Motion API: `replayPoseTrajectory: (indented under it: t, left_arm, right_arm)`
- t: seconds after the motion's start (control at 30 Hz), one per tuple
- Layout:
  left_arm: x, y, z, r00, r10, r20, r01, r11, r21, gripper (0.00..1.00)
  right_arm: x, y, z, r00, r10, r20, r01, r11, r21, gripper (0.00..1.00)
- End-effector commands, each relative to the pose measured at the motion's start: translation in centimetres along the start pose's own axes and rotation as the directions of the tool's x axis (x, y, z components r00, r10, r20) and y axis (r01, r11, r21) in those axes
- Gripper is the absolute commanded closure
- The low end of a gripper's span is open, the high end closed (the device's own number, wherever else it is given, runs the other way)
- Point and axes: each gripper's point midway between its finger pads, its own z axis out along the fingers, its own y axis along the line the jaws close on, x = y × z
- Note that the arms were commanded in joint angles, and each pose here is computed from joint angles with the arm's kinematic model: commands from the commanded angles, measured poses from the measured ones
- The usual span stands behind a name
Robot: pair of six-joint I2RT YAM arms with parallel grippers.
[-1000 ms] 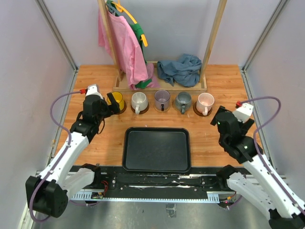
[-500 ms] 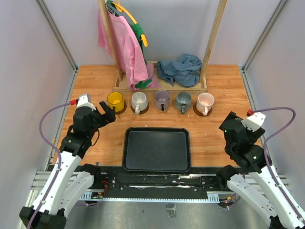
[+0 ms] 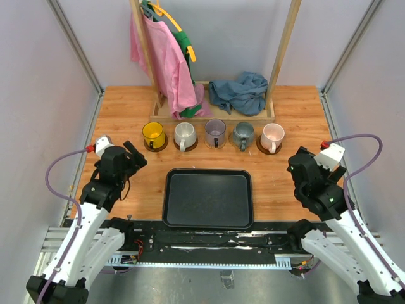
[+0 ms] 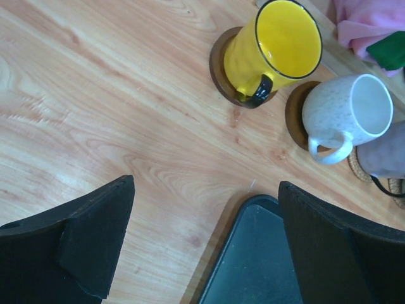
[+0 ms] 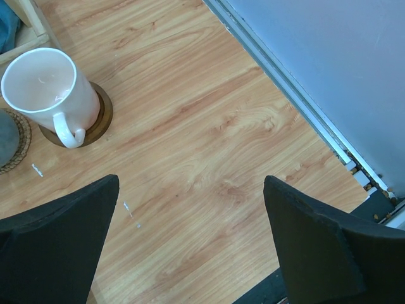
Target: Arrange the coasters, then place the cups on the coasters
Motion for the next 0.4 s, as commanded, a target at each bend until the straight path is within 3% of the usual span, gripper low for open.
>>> replayPoseTrajectory:
  t: [0.0,0.37]
  left_arm:
    - [-0.15,1.04,-0.15,0.999,-0.018,0.037,0.019,1.0,-0.024,0.0]
    - [-1.0,1.26,-0.89,0.994,-0.053,0.097,0.053,0.999,0.0,0.0]
  right_arm:
    - [-0.64,-0.45,-0.17,1.0,0.023,0.006,-0.023,1.0,0.02,0.02]
    - [-0.13,-0.32,0.08,1.0,0.006,-0.006,-0.006,1.0,0.027,0.02]
